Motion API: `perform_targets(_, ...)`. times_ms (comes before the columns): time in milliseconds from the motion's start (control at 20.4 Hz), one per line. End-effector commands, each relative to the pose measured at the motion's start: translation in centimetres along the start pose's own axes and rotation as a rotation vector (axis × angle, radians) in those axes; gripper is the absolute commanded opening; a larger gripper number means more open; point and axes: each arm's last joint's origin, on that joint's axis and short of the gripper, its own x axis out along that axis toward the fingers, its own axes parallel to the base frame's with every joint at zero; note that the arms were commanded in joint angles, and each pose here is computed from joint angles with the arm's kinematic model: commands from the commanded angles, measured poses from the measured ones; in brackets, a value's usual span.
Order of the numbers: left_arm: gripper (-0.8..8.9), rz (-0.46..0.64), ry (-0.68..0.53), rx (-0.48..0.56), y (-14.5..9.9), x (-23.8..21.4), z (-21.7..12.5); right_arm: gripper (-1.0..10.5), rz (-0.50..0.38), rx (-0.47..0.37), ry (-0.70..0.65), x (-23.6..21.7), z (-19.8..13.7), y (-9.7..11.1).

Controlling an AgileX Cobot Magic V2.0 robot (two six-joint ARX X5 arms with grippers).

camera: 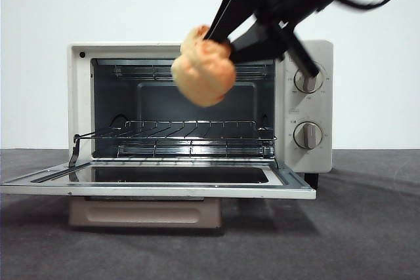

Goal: The left arm flap open the oven, the right arm pick bread and place it into oven, the left arm flap close the oven

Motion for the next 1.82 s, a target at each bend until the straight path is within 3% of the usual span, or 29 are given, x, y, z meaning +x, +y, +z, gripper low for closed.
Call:
perform_targets(49, 0.16, -0.011, -0.017, -0.006, -0.1, -0.4, 0.3, 0.1, -0.015, 0.059, -0.062, 1.3, 0.8, 0.0)
perform_targets(295, 0.16, -0.011, -0.018, -0.006, -0.1, -0.5, 0.3, 0.1, -0.072, 0.089, -0.16, 3.7, 2.3, -0.5)
perform_targets(736, 0.16, -0.003, 0.015, -0.002, 0.0, -0.7, 0.0, 0.1, -0.223, 0.214, -0.297, 5.7, 3.2, -1.8)
perform_targets(1129, 0.16, -0.005, 0.009, -0.001, 0.0, -1.0, 0.1, 0.2, -0.229, 0.208, -0.371, 5.9, 3.6, -1.8)
perform_targets(1571, 0.16, -0.005, 0.011, -0.001, 0.0, -1.1, 0.2, 3.0, -0.277, 0.215, -0.372, 5.8, 3.4, -2.0)
perform_targets(1817, 0.16, -0.003, 0.017, 0.0, 0.0, -1.2, 0.1, 3.4, -0.263, 0.206, -0.358, 5.9, 3.3, -1.7)
